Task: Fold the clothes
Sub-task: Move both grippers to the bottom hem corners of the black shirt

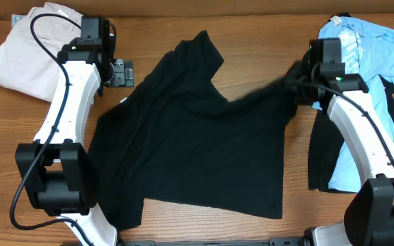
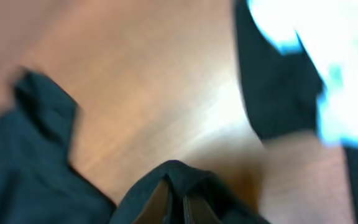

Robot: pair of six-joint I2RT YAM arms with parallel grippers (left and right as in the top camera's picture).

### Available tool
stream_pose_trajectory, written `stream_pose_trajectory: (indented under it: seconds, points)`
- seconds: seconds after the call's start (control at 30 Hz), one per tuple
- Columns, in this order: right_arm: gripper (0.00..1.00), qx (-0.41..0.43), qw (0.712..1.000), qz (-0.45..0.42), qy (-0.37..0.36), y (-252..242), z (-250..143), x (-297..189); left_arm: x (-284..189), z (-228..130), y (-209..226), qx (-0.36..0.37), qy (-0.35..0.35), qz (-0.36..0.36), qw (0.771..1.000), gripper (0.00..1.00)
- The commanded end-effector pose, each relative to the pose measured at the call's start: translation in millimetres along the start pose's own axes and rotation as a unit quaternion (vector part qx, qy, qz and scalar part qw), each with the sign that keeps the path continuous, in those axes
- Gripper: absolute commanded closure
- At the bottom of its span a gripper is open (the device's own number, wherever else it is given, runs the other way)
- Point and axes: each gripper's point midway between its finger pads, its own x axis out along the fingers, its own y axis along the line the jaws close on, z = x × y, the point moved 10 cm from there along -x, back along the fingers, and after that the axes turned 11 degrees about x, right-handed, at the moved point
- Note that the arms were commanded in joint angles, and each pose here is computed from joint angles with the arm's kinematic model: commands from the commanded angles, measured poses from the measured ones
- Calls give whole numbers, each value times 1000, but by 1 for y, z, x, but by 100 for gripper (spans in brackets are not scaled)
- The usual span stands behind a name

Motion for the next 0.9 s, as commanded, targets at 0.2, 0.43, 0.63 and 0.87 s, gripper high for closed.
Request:
stream_pose_trajectory:
  seconds: [0.2, 0.43, 0.63, 0.87]
  points:
    - [73, -7, 1000, -5, -6, -5, 3, 78, -24, 18, 30, -23, -42, 11, 999, 1]
    - [0, -5, 1000, -28, 10, -2, 18, 42, -105, 35, 55, -39, -71, 21, 997, 0]
    - [0, -10, 999, -27, 35, 11, 25, -67, -190, 18, 63, -111, -76, -1, 991, 4]
    - [0, -26, 997, -38, 64, -8, -17, -160, -225, -16, 49, -142, -45, -54, 987, 6]
